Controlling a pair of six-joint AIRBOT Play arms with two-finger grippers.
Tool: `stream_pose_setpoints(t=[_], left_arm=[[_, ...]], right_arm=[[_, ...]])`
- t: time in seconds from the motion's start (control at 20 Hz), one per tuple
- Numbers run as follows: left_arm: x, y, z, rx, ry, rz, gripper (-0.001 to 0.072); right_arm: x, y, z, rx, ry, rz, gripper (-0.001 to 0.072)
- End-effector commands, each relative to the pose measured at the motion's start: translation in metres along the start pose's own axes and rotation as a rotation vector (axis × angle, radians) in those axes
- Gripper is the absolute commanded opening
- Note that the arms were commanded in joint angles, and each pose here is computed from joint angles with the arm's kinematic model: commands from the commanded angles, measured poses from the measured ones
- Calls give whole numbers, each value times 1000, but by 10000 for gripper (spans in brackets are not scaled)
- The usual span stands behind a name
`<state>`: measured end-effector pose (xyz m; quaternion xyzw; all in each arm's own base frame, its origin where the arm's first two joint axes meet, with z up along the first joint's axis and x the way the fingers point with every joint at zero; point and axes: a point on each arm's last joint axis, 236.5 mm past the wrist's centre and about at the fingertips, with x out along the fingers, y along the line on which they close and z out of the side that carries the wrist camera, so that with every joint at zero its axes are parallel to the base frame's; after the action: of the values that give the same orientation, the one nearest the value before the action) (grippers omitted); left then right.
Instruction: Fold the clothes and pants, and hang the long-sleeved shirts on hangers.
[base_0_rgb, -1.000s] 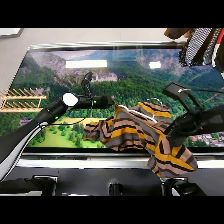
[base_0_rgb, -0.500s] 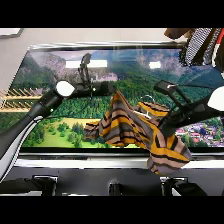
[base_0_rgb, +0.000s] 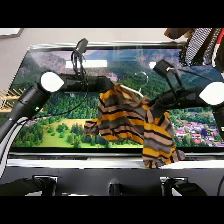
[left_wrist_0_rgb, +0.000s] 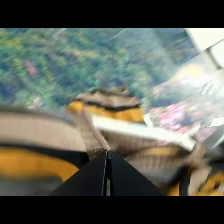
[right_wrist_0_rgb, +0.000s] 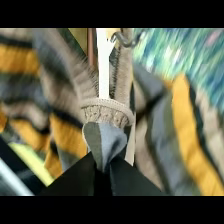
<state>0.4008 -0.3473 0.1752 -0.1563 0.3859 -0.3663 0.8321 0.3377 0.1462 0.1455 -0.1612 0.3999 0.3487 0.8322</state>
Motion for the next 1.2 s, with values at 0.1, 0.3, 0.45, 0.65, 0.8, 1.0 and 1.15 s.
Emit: stream_pose_setpoints(t=[0.1,0.3,0.45,0.65,0.8,1.0,1.15], left_arm=[[-37,10,-9,-3,36,137,22],[-51,9,-19,3,48,146,26],[-40,23,-36,-62,74,166,231],[-65,52,-20,-57,36,220,688],[-118,83,-5,51,15,284,688],[-155,112,-18,349,129,336,687],[-147,115,-34,431,190,315,681]], right_arm=[[-5,16,43,-114,-184,56,31],[-13,23,57,-264,-236,64,32],[-22,29,65,-383,-267,67,33],[-23,46,46,-496,-204,140,33],[-23,51,40,-532,-185,165,34],[-23,51,40,-555,-187,163,34],[-23,51,39,-555,-184,167,34]])
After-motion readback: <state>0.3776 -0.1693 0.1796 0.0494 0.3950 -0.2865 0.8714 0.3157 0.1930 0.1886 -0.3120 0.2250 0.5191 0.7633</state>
